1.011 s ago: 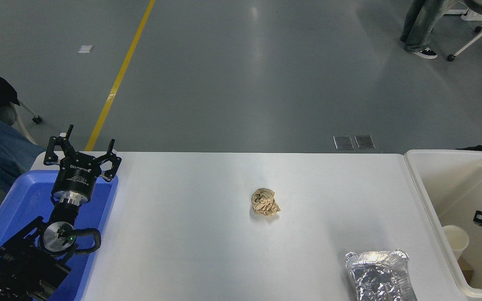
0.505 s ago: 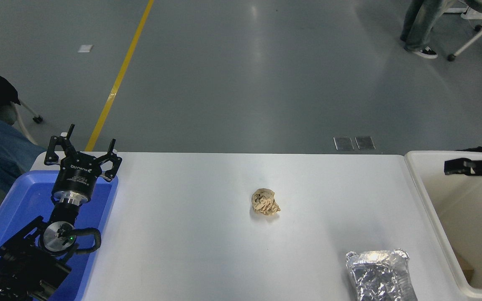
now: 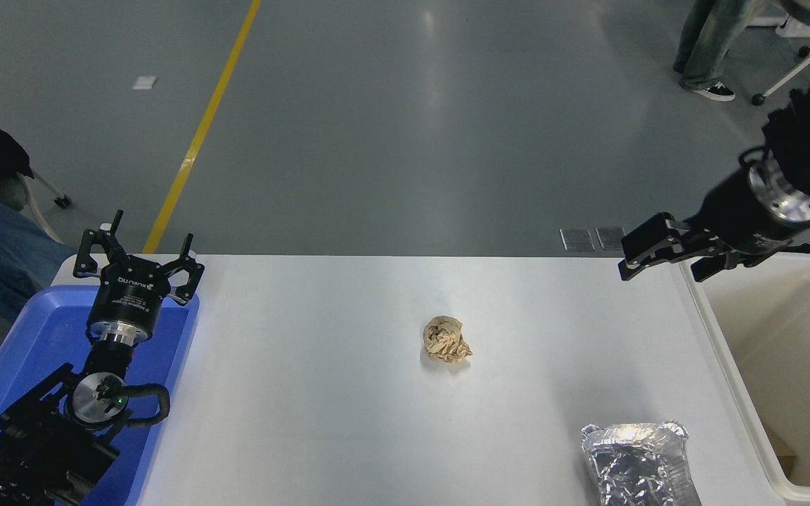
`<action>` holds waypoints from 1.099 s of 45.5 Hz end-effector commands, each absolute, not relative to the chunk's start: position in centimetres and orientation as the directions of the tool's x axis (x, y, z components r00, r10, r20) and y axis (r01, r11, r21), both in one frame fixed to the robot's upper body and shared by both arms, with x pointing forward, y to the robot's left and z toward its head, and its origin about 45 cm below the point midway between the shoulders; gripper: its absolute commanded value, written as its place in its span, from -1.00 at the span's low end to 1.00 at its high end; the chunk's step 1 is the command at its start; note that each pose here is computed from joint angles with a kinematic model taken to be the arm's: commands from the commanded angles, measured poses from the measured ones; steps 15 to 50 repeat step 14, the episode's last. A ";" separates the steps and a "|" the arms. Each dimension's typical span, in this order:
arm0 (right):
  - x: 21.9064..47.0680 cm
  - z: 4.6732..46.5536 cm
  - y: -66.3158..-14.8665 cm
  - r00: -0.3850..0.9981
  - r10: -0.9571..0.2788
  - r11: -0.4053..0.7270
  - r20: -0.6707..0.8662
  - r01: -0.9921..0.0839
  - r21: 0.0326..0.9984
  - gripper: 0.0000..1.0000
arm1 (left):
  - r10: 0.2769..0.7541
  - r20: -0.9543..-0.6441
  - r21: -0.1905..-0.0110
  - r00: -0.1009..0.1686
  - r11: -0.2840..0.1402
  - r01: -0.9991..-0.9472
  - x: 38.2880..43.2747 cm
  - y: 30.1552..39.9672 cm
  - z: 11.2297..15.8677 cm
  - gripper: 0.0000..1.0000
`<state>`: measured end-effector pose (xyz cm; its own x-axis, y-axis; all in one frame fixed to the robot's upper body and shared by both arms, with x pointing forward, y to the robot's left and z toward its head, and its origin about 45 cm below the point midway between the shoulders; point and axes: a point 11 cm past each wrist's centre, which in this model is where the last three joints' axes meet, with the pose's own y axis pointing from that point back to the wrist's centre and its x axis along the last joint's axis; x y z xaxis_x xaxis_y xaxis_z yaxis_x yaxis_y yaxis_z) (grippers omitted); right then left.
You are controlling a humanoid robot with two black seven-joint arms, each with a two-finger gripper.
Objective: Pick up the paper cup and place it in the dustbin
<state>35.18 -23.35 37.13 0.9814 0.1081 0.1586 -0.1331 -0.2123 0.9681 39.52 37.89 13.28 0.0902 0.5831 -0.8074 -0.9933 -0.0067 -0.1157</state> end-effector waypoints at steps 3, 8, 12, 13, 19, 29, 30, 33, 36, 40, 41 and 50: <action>34.2 38.7 -19.9 0.977 0.153 -0.225 0.147 -0.110 0.968 1.00 | 0.583 -0.808 -0.115 0.088 -0.009 -0.993 39.51 37.93 13.27 1.00; 34.2 38.7 -20.0 0.978 0.150 -0.224 0.146 -0.110 0.968 1.00 | 0.583 -0.808 -0.115 0.088 -0.009 -0.993 39.51 37.93 13.27 1.00; 34.2 38.8 -20.0 0.978 0.147 -0.230 0.148 -0.111 0.967 1.00 | 0.583 -0.808 -0.116 0.088 -0.010 -0.993 39.51 37.94 13.28 1.00; 34.2 38.8 -19.9 0.978 0.149 -0.232 0.148 -0.111 0.966 1.00 | 0.583 -0.808 -0.116 0.088 -0.010 -0.993 39.51 37.94 13.28 1.00; 34.2 38.8 -20.0 0.978 0.147 -0.234 0.149 -0.112 0.966 1.00 | 0.583 -0.808 -0.115 0.087 -0.011 -0.993 39.46 37.96 13.22 1.00; 34.2 38.8 -20.0 0.978 0.147 -0.234 0.149 -0.112 0.966 1.00 | 0.583 -0.808 -0.115 0.087 -0.011 -0.993 39.46 37.96 13.22 1.00; 34.2 38.8 -20.0 0.978 0.147 -0.234 0.149 -0.112 0.966 1.00 | 0.583 -0.808 -0.115 0.087 -0.011 -0.993 39.46 37.96 13.22 1.00; 34.2 38.8 -20.0 0.978 0.147 -0.234 0.149 -0.112 0.966 1.00 | 0.583 -0.808 -0.115 0.087 -0.011 -0.993 39.46 37.96 13.22 1.00; 34.2 38.8 -20.0 0.978 0.147 -0.234 0.149 -0.112 0.966 1.00 | 0.583 -0.808 -0.115 0.087 -0.011 -0.993 39.46 37.96 13.22 1.00; 34.2 38.8 -20.0 0.978 0.147 -0.234 0.149 -0.112 0.966 1.00 | 0.583 -0.808 -0.115 0.087 -0.011 -0.993 39.46 37.96 13.22 1.00; 34.2 38.8 -20.0 0.978 0.147 -0.234 0.149 -0.112 0.966 1.00 | 0.583 -0.808 -0.115 0.087 -0.011 -0.993 39.46 37.96 13.22 1.00; 34.2 38.8 -20.0 0.978 0.147 -0.234 0.149 -0.112 0.966 1.00 | 0.583 -0.808 -0.115 0.087 -0.011 -0.993 39.46 37.96 13.22 1.00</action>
